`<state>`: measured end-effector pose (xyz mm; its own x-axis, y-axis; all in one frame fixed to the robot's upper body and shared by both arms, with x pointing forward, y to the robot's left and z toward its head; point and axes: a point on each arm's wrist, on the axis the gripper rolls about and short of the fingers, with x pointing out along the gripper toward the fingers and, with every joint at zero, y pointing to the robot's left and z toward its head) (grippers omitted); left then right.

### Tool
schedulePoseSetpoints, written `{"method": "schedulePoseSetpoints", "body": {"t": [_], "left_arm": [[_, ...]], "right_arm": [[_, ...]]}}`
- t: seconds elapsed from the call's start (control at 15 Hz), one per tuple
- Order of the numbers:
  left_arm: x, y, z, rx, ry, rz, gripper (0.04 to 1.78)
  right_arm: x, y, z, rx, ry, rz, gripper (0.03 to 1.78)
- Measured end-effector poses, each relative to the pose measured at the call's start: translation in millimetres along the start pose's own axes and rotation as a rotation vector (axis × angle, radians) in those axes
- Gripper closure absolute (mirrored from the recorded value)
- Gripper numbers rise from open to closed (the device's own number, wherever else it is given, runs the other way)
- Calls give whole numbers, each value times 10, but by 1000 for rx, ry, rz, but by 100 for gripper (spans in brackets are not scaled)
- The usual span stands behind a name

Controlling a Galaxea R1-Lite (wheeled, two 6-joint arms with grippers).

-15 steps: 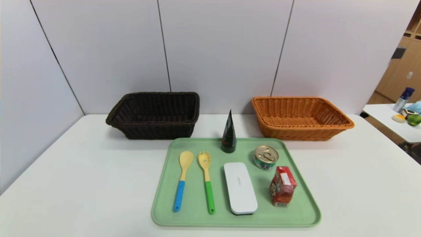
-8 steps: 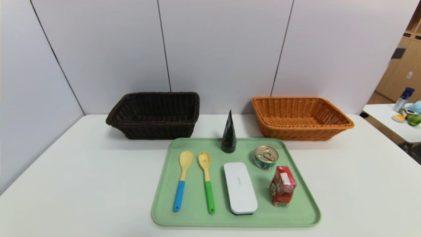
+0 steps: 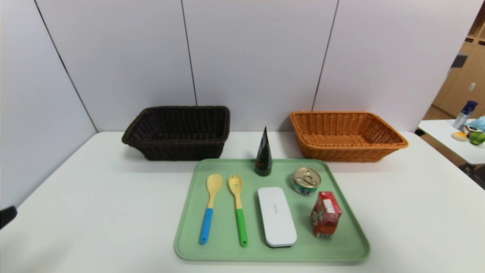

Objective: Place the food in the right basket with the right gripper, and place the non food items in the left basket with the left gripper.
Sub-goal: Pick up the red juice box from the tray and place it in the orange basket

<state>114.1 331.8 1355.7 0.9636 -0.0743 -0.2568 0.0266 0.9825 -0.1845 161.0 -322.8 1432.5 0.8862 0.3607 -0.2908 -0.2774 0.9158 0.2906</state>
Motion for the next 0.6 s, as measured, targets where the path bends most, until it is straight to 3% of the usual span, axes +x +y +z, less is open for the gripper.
{"method": "schedulePoseSetpoints", "body": {"t": [0.13,0.27,0.4,0.6], "left_arm": [[258,-51,359,-30,89,-2,13],[524,-109,558,-43,233,-19,13],[761,-234,613,-51,402,-73,13],[1037,-452,632,-73,513,-138,13]], "right_arm": [[403,36,218,14,139,-32,10],[844,78,257,21,280,-69,10],[1274,168,206,49,396,-106,10],[1594,296,71,55,569,-197,10]]}}
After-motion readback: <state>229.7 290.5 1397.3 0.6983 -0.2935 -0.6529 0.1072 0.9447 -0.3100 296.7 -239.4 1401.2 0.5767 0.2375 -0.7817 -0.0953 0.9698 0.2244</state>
